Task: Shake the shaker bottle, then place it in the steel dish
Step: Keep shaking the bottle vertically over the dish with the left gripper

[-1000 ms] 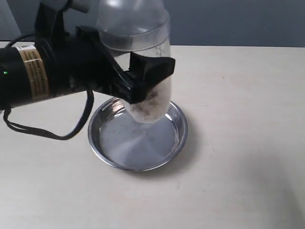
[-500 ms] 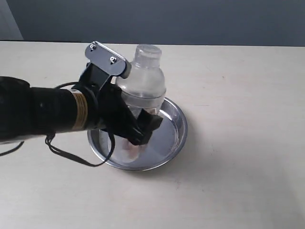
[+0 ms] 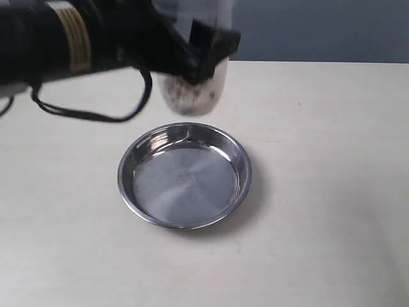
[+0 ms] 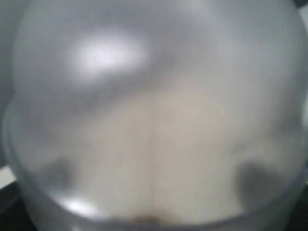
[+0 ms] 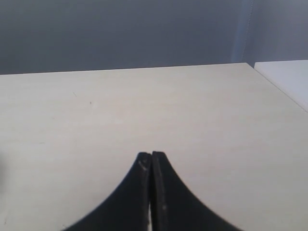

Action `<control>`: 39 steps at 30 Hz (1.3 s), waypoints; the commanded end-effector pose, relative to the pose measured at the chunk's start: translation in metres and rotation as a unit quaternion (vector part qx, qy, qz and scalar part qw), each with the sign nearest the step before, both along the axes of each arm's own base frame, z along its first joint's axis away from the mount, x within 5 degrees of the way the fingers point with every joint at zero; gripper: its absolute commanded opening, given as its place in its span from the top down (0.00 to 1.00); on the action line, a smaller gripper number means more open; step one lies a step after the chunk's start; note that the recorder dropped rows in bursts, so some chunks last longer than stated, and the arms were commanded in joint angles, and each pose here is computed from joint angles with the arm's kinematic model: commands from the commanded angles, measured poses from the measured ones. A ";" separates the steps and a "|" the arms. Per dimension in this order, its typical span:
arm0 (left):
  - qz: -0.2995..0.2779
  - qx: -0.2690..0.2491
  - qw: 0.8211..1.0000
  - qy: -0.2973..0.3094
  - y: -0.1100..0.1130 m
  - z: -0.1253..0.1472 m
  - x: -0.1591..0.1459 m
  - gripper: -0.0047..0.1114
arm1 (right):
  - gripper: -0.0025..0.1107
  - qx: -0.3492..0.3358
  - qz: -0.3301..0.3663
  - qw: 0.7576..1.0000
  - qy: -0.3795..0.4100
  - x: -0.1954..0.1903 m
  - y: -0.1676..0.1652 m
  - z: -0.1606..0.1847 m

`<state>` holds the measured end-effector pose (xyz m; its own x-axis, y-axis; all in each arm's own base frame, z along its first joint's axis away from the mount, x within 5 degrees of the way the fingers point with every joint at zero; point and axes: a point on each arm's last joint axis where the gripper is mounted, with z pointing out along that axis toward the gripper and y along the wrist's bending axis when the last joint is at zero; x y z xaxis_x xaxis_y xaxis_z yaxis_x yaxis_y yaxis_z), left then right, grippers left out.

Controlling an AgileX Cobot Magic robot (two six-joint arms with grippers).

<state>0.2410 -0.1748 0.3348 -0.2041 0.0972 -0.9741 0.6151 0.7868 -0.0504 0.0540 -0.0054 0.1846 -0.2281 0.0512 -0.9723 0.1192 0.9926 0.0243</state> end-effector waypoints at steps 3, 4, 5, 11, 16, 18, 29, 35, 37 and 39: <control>0.002 0.021 0.996 0.086 -0.010 -0.055 0.009 0.96 | 0.99 -0.002 -0.002 1.000 -0.009 0.000 0.000 0.001; -0.005 0.005 0.998 0.057 -0.008 -0.036 0.006 0.96 | 0.99 -0.002 -0.002 1.000 -0.009 0.000 0.000 0.001; -0.022 -0.008 1.000 0.002 -0.007 -0.008 0.001 0.96 | 0.99 -0.002 -0.002 1.000 -0.009 0.000 0.000 0.001; -0.007 0.014 0.999 0.047 -0.007 -0.035 0.006 0.96 | 0.99 -0.002 -0.002 1.000 -0.009 0.000 0.000 0.001; -0.038 -0.035 0.999 0.010 -0.013 -0.014 0.003 0.96 | 0.99 -0.002 -0.002 1.000 -0.009 0.000 0.000 0.001; -0.060 -0.069 0.995 -0.048 -0.012 0.019 -0.004 0.96 | 0.99 -0.002 -0.002 1.000 -0.009 0.000 0.000 0.001; -0.091 -0.084 0.991 -0.057 -0.017 0.020 -0.010 0.96 | 0.99 -0.002 -0.002 1.000 -0.009 0.000 0.000 0.001; -0.001 0.040 0.996 0.084 -0.014 -0.057 0.014 0.96 | 0.99 -0.002 -0.002 1.000 -0.009 0.000 0.000 0.001; -0.025 -0.002 0.999 0.027 -0.014 -0.022 0.006 0.96 | 0.99 -0.002 -0.002 1.000 -0.009 0.000 0.000 0.001; -0.079 -0.036 0.992 -0.086 -0.013 0.029 -0.009 0.96 | 0.99 -0.002 -0.002 1.000 -0.009 0.000 0.000 0.001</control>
